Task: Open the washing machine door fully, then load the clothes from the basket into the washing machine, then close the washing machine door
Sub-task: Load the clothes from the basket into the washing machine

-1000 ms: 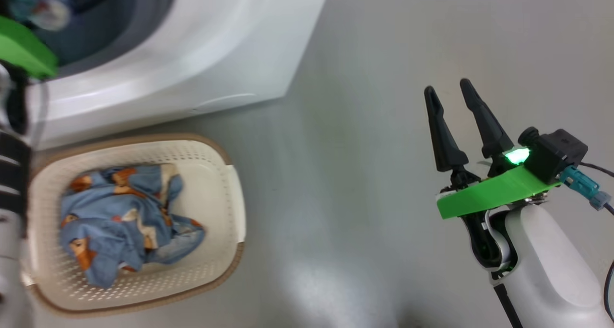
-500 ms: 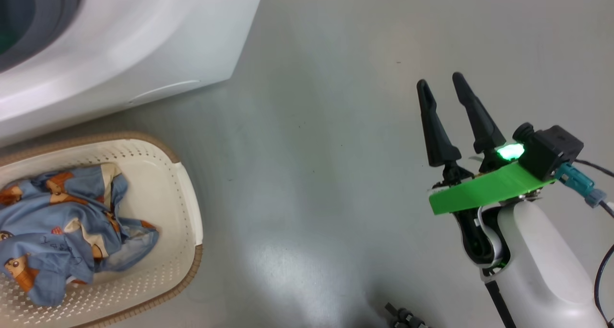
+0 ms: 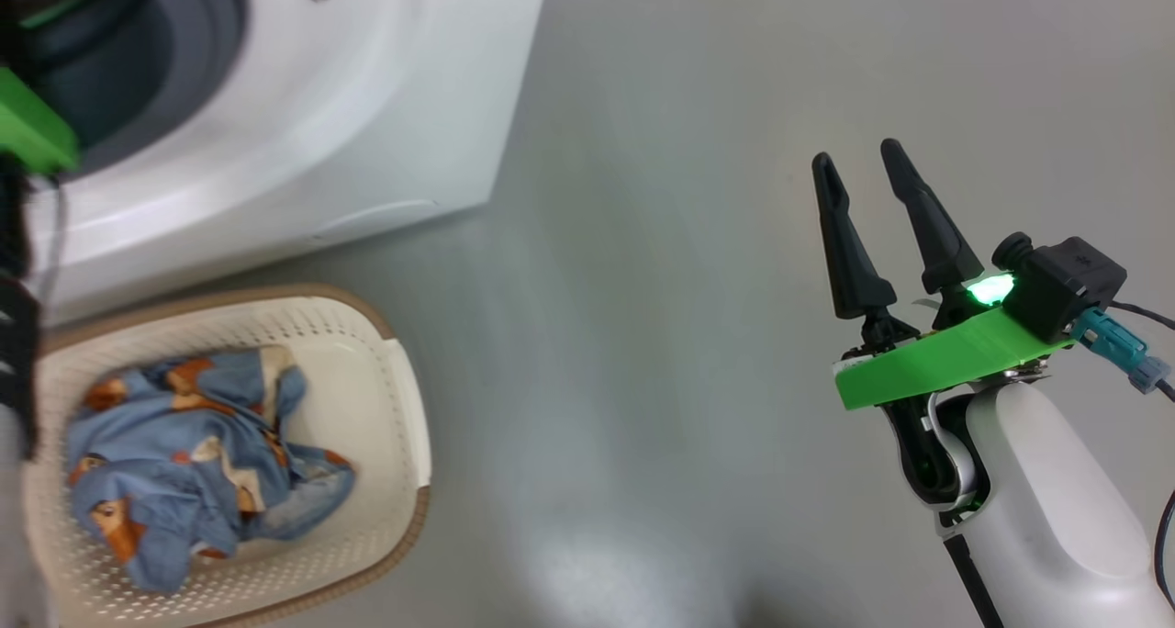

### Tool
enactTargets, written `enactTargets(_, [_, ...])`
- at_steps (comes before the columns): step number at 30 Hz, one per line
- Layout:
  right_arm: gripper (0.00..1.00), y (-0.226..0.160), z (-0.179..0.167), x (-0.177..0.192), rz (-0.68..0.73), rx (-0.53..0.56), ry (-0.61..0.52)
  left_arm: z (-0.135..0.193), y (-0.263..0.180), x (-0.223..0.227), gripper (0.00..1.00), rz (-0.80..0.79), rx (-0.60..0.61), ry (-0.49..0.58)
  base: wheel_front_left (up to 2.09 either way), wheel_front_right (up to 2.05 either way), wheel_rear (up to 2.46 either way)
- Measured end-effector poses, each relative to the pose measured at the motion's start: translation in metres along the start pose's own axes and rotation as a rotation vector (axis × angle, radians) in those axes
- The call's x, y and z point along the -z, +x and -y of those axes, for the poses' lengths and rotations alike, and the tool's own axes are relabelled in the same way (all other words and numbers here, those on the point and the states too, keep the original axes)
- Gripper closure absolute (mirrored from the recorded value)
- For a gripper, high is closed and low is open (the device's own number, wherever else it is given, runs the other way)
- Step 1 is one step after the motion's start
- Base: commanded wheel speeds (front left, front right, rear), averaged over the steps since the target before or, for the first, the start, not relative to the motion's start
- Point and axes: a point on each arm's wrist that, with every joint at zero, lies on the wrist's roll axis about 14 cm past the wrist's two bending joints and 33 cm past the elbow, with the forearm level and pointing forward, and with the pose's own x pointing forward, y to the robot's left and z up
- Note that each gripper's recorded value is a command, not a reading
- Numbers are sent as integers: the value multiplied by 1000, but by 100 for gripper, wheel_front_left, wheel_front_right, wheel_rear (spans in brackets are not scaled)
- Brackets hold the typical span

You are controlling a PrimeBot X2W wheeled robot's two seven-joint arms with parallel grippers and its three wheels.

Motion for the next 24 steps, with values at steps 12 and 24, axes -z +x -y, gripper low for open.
enactTargets(12, [0, -5, -24, -32, 67, -76, -1, 6, -63, -10, 0, 59, 21, 13, 0, 0, 0])
enactTargets(24, [0, -27, -45, -46, 91, -135, 6, 11, -142, -24, 0, 190, 22, -10, 0, 0, 0])
